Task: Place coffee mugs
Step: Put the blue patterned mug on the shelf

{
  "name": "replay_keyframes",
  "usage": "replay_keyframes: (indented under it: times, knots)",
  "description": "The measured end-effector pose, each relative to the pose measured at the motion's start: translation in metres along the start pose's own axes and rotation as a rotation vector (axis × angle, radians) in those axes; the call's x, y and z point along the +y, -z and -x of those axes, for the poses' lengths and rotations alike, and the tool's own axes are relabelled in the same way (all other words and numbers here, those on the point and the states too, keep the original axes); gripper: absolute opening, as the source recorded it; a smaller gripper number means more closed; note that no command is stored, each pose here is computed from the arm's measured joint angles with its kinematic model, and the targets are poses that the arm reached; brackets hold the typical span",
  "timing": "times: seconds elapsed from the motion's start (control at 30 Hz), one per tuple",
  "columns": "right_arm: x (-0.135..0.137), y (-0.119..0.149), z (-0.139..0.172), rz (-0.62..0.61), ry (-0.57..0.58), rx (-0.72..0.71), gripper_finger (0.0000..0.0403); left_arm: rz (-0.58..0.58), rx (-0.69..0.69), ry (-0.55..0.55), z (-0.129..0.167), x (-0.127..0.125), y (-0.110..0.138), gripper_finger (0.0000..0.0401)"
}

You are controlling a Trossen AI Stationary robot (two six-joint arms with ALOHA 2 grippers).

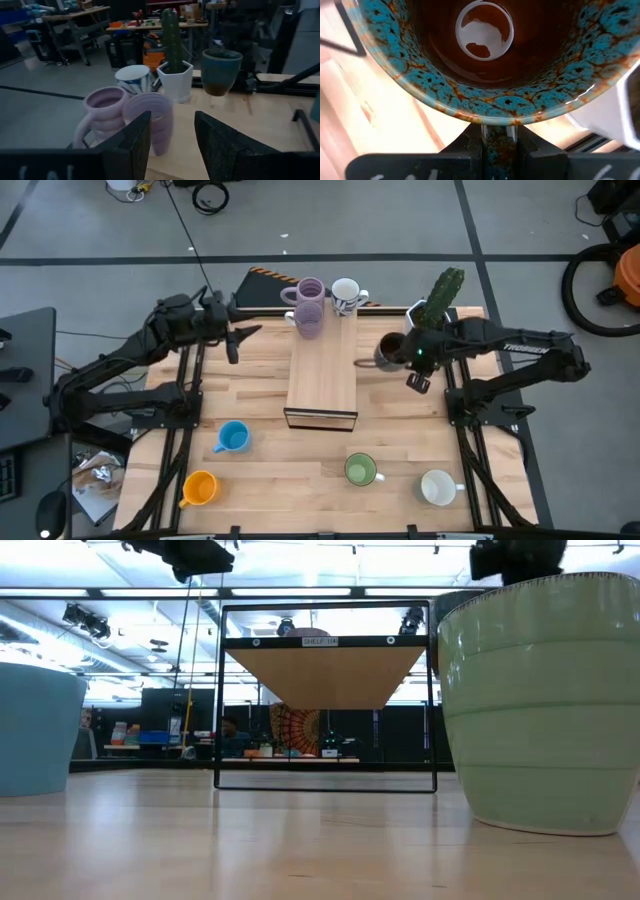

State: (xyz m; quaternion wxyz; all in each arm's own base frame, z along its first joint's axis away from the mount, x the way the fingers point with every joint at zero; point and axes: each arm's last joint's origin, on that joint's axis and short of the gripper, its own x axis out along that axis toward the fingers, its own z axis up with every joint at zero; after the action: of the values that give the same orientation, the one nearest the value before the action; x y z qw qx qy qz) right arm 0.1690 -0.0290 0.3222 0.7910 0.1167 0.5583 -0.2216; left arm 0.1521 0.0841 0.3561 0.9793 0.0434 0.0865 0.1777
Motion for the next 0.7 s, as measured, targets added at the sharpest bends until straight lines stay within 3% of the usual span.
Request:
replay_keyframes:
  times: [0.5, 0.7]
  knots:
    - [-0.027, -0.065, 0.021, 0.183, 0.041, 0.009, 0.0049, 0.005, -0.017, -0.049, 0.0, 0.013, 0.0, 0.0157]
    - [-0.027, -0.091, 0.017, 0.245, -0.05, -0.005, 0.0049, 0.009, -0.021, -0.05, -0.001, 0.017, 0.0, 0.0157]
